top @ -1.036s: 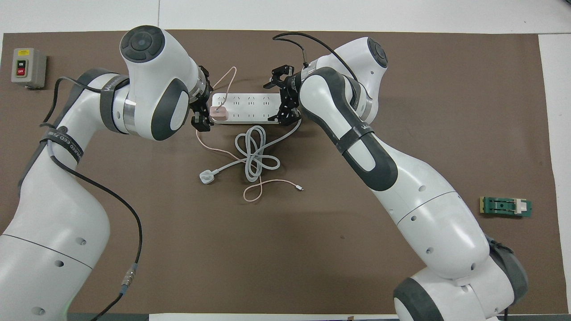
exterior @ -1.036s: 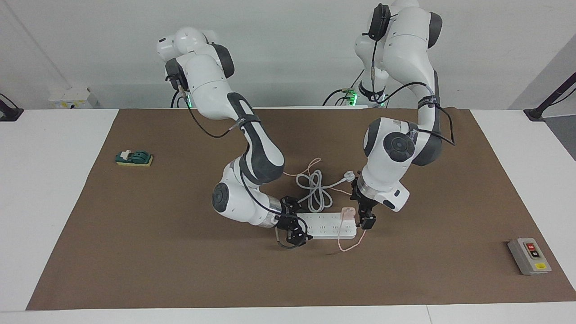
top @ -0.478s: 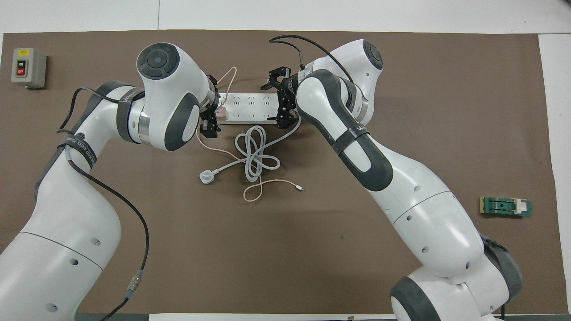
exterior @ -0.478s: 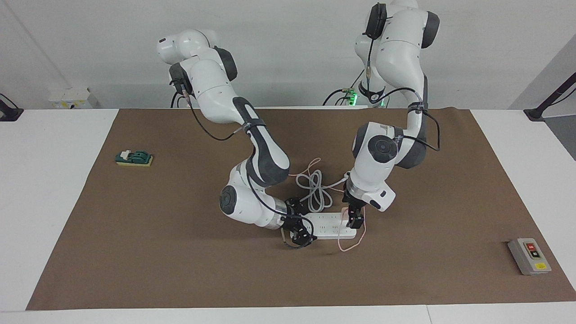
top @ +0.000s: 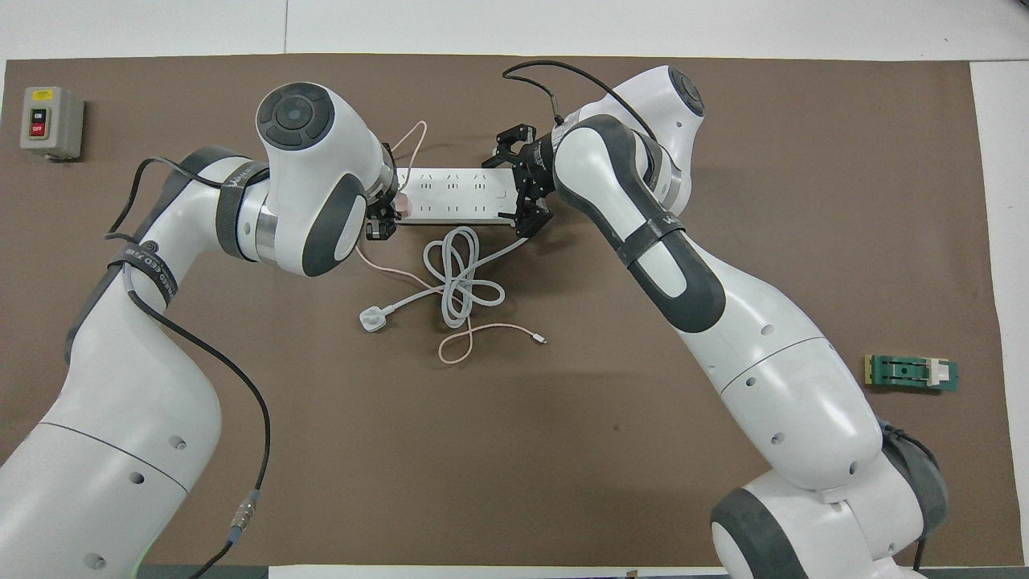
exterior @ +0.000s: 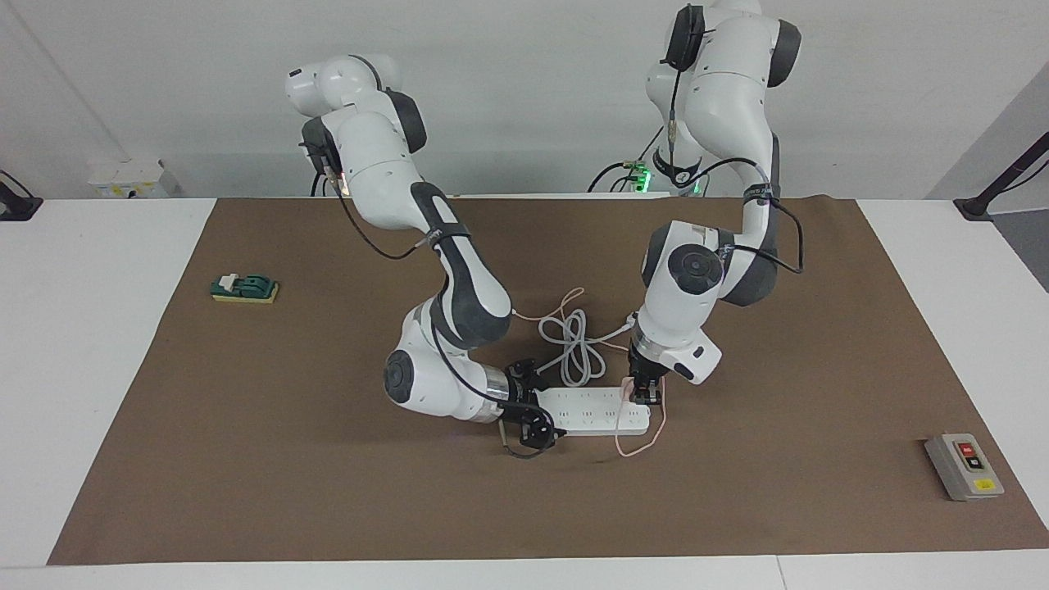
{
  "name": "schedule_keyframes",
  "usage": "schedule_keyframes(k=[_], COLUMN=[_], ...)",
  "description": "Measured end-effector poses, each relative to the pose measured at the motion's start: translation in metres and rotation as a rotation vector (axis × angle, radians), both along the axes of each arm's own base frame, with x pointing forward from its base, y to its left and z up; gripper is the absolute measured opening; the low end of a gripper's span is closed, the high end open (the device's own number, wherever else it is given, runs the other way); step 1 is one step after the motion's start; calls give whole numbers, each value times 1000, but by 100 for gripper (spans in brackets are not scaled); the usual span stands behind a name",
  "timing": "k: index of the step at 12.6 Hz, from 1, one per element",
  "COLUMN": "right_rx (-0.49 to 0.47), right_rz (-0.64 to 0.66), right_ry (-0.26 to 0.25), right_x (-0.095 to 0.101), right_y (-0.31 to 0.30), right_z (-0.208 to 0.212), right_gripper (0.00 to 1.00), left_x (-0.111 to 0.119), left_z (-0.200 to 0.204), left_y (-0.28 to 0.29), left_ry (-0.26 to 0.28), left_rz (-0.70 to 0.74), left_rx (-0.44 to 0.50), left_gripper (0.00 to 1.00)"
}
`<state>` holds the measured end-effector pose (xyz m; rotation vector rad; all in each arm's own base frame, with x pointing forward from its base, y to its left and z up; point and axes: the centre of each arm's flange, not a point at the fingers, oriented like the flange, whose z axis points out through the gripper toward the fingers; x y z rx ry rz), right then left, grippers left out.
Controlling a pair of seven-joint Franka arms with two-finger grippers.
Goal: Unplug charger and place it aside
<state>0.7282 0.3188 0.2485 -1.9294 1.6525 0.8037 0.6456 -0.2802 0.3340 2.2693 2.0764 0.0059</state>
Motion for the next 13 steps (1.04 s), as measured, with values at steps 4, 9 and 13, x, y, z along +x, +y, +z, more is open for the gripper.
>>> schedule_keyframes(k=[4, 9, 13], right_rx=[4, 11, 13], right_rz=[6, 13, 26], right_ry=[3, 4, 18], right_x=[1, 4, 2], right_y=[-2, -7, -5], right_z=[2, 9, 6], right_gripper=[100, 100, 100], left_x=[0, -1, -1], left_z=[0, 0, 0], left_y=[-1, -1, -1], left_ry=[-2, -3, -3], left_rz=[-5, -5, -5], left_rx=[5, 5, 5], left_gripper=[29, 29, 29])
